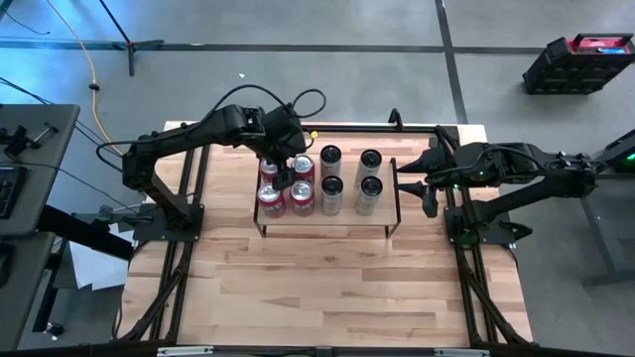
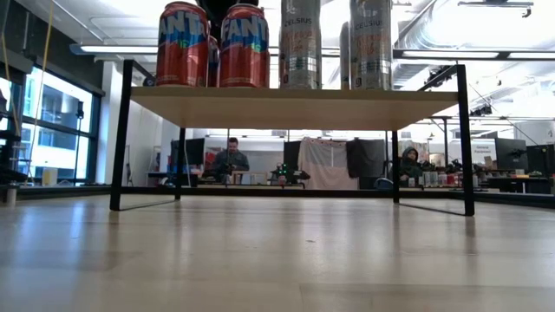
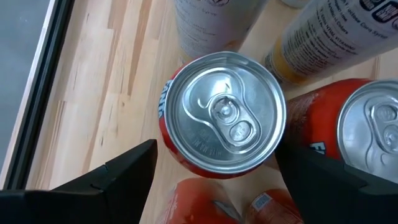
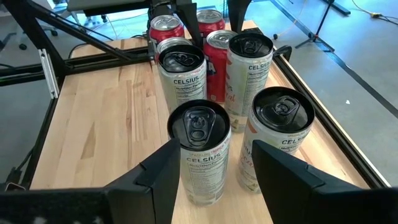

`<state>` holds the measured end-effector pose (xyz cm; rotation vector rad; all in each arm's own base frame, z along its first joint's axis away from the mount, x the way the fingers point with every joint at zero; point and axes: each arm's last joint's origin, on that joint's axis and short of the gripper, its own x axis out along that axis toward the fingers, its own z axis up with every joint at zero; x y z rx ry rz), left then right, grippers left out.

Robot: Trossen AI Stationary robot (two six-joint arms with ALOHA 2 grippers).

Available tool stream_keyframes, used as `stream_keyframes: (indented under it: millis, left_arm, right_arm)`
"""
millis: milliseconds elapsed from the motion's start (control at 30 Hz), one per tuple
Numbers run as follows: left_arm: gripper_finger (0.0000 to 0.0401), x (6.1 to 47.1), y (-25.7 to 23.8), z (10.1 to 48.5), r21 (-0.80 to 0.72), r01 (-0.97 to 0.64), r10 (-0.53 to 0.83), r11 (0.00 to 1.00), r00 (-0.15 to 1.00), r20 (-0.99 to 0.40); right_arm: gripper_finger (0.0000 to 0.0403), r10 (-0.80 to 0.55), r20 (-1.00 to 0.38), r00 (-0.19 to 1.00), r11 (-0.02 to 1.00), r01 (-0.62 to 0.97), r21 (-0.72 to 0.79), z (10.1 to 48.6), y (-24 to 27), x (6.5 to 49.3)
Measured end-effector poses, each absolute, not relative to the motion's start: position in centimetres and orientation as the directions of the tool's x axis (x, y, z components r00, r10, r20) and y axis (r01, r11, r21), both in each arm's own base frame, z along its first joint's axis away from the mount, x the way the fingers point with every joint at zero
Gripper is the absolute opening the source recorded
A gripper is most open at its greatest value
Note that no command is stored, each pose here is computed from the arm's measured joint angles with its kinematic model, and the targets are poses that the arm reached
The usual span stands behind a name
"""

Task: Place canned beverage on shelf
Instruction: Adjust the soda cans on the shelf

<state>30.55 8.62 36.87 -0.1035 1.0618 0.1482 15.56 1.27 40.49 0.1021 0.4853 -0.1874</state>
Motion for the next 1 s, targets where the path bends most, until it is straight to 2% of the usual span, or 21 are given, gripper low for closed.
stream_keyframes:
  millis: [433, 633, 800, 1000]
  left_arm:
    - [0.0315, 28.3, 8.0, 39.1, -0.026, -0.19, 0.081, 0.982, 0.532, -0.843]
    - [0.0315, 26.8, 7.6, 39.6, 0.033, -0.186, 0.121, 0.982, 0.483, -0.867]
    - [0.0316, 25.9, 7.4, 40.1, 0.035, -0.176, 0.118, 0.984, 0.485, -0.866]
    - [0.0316, 25.2, 7.2, 39.8, 0.032, -0.164, 0.099, 0.986, 0.421, -0.902]
  right_arm:
    - [0.0184, -0.155, -0.472, 0.868, 0.978, 0.203, 0.053, 40.5, 1.3, 15.6]
    - [0.0184, -0.155, -0.472, 0.868, 0.978, 0.203, 0.053, 40.5, 1.3, 15.6]
    - [0.0184, -0.155, -0.472, 0.868, 0.978, 0.203, 0.053, 40.5, 1.3, 15.6]
    - [0.0184, -0.155, -0.472, 0.868, 0.978, 0.203, 0.053, 40.5, 1.3, 15.6]
